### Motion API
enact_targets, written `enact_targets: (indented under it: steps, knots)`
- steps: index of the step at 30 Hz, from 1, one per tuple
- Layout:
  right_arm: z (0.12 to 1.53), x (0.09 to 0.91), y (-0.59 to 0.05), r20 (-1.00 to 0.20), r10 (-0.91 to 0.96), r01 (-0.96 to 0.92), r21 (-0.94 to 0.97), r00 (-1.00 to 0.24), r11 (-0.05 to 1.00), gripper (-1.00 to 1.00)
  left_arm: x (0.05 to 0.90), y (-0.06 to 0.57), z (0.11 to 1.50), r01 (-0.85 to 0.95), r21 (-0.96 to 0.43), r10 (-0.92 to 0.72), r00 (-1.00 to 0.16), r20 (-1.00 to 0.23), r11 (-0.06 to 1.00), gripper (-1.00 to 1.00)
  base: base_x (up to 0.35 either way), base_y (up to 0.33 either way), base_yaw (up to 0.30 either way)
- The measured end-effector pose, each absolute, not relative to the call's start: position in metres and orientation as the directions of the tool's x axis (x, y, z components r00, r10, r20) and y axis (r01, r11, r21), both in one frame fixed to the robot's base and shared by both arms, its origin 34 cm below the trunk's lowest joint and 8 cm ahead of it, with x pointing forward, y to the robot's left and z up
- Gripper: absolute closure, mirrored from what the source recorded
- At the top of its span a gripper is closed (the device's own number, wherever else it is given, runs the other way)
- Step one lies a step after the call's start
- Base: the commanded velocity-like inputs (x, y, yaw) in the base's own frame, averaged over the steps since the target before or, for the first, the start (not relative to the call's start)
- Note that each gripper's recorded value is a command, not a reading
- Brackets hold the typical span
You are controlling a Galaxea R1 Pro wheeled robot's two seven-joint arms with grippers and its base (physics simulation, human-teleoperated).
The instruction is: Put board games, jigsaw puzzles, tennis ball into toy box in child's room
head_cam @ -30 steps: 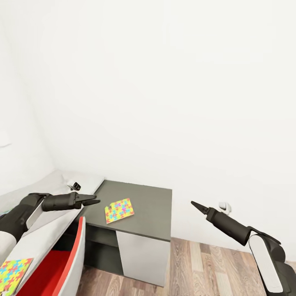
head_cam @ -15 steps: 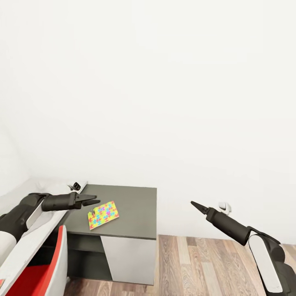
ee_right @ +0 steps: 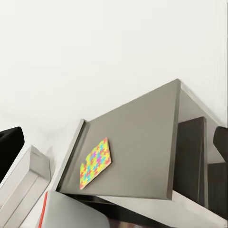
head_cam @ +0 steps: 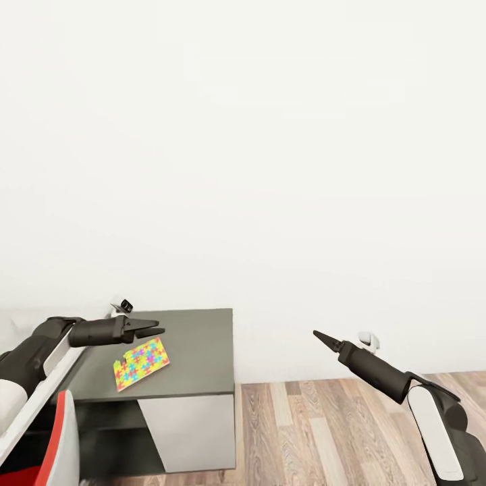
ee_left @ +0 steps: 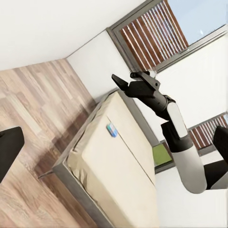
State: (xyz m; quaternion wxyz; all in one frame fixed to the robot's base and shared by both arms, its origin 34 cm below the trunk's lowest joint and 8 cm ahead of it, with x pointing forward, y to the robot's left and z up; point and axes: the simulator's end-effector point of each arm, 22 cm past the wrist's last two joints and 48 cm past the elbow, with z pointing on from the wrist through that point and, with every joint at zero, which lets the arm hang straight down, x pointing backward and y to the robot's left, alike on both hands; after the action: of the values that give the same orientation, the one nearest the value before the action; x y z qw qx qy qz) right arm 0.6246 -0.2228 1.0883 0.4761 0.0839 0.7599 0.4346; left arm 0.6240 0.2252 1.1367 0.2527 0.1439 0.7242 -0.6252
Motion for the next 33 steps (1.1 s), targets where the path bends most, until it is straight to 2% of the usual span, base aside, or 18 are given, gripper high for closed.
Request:
enact_targets:
  steps: [33]
  knots:
    - [1.0877, 0.6247, -0.2231, -0.649, 0.543, -0.285, 0.742, -0.533, 0.607, -1.0, 0.6241, 0.2264, 1.1367, 0.524, -0.833, -0.108, -0.831, -0.546, 0.179, -1.0, 0.0, 0.0, -0.277]
